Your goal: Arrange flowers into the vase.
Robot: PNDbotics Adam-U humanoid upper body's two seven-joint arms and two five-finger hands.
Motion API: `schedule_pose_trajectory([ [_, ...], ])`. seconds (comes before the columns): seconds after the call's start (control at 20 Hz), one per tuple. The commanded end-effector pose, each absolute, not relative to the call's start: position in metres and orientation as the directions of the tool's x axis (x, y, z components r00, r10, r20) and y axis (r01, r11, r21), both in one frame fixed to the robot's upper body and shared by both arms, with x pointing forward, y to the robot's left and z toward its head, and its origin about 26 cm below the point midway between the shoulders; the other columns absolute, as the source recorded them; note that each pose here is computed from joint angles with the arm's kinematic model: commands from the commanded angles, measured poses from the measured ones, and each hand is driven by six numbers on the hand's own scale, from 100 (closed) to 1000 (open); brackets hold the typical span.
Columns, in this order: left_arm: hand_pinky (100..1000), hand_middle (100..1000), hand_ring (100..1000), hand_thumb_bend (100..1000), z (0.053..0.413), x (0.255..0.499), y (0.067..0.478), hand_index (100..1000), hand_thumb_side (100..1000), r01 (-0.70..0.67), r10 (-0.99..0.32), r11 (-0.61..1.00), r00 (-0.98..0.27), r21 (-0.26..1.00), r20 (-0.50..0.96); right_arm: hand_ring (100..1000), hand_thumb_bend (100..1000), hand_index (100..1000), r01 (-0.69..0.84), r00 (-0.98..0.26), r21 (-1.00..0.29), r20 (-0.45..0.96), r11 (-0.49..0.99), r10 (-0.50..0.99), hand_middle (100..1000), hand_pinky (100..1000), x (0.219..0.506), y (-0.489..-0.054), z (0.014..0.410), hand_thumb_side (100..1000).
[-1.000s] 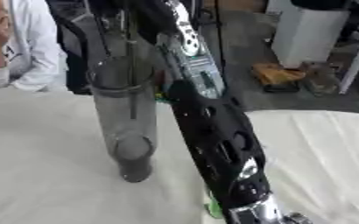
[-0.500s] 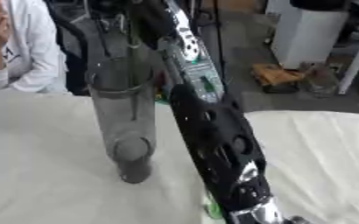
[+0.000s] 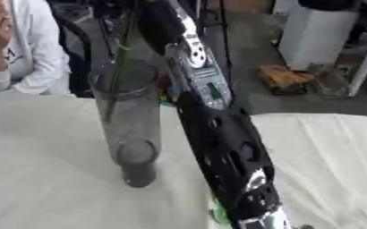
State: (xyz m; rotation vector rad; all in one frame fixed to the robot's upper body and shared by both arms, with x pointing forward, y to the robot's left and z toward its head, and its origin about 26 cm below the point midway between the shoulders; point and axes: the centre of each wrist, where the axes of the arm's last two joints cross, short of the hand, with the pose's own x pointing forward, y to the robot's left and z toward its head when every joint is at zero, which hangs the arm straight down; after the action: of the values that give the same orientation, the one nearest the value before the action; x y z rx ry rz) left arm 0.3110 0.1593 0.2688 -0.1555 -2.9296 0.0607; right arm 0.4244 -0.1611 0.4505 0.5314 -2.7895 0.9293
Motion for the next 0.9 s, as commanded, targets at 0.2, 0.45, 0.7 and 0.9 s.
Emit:
schedule_pose_trajectory([
  [0.2, 792, 887, 858, 100, 0.275, 0.308, 0.161, 953, 1000, 0.101, 0.108, 0.994, -0.979, -0.049, 0.174, 453, 100, 278, -0.301, -0.953, -0.564, 0.214, 0.769, -0.216, 336, 368, 0.422, -0.17, 0.46, 782],
  [0.45, 792, 887, 858, 100, 0.275, 0.308, 0.161, 953, 1000, 0.099, 0.106, 0.994, -0.979, -0.048, 0.176, 443, 100, 273, -0.217, -0.971, -0.562, 0.207, 0.798, -0.117, 321, 353, 0.422, -0.177, 0.463, 771],
  [0.7, 793, 887, 858, 100, 0.275, 0.308, 0.161, 953, 1000, 0.098, 0.105, 0.994, -0.979, -0.047, 0.177, 442, 100, 291, -0.128, -0.984, -0.584, 0.175, 0.802, -0.031, 322, 352, 0.421, -0.182, 0.465, 762],
  [0.9, 793, 886, 858, 100, 0.274, 0.308, 0.162, 953, 1000, 0.096, 0.103, 0.994, -0.978, -0.047, 0.179, 442, 100, 331, -0.059, -0.988, -0.593, 0.149, 0.803, 0.037, 328, 349, 0.421, -0.187, 0.467, 772],
])
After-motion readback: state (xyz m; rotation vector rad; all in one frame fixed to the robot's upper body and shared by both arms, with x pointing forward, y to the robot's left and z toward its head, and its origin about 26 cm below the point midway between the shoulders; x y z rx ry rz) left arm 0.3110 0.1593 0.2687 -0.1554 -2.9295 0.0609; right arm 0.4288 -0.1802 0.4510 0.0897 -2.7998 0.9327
